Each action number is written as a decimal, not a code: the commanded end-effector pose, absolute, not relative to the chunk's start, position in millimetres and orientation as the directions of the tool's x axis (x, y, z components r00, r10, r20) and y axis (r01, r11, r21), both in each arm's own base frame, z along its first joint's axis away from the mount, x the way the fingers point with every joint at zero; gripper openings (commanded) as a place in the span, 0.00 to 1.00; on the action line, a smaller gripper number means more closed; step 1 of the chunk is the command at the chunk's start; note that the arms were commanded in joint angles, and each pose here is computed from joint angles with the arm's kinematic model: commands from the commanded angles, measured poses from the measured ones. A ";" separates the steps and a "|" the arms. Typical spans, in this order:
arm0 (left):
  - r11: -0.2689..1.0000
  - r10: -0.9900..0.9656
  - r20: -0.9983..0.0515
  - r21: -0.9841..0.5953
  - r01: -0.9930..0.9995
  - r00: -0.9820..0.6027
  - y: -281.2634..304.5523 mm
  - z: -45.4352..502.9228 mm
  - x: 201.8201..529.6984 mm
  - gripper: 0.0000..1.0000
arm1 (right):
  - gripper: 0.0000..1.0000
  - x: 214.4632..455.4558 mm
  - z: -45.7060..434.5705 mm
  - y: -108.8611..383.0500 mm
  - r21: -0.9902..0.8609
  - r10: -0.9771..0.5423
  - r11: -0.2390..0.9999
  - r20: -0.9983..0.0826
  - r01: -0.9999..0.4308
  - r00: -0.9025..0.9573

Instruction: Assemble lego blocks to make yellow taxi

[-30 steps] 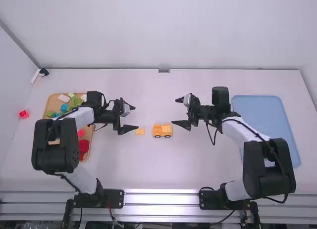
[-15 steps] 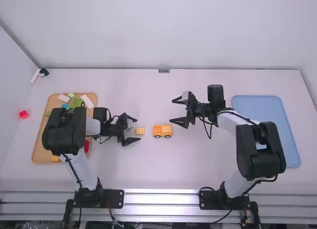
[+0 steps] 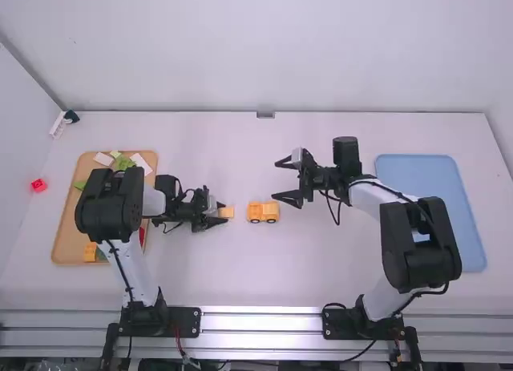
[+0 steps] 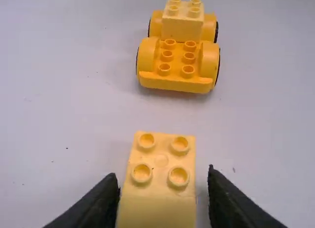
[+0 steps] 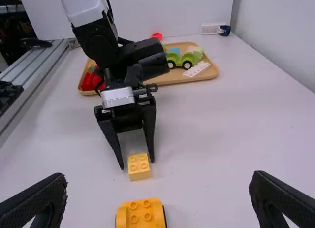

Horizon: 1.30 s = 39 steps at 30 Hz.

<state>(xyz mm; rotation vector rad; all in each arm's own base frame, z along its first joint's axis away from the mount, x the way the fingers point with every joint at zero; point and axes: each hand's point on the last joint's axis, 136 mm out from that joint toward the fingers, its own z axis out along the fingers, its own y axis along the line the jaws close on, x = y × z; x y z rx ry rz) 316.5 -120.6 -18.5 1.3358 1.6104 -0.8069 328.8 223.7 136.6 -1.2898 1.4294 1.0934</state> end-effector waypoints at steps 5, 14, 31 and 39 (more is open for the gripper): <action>0.183 0.376 -0.926 0.078 0.980 0.004 -126.9 -12.9 312.4 0.26 | 0.99 334.8 141.1 221.1 0.044 -0.197 0.070 -0.979 -0.997 -0.057; 0.176 0.373 -0.926 0.134 0.975 0.060 -129.0 29.3 314.8 0.18 | 0.99 337.6 136.3 209.8 0.078 -0.199 0.102 -0.975 -0.992 -0.097; 0.101 0.493 -0.866 0.152 0.983 0.083 -200.7 44.5 312.1 0.16 | 0.99 304.5 10.0 226.7 -0.010 -0.312 0.118 -0.950 -0.993 -0.027; 0.097 0.471 -0.880 0.116 0.989 0.057 -203.6 44.2 308.3 0.13 | 0.99 308.9 0.4 235.0 0.015 -0.263 0.054 -0.964 -0.998 -0.028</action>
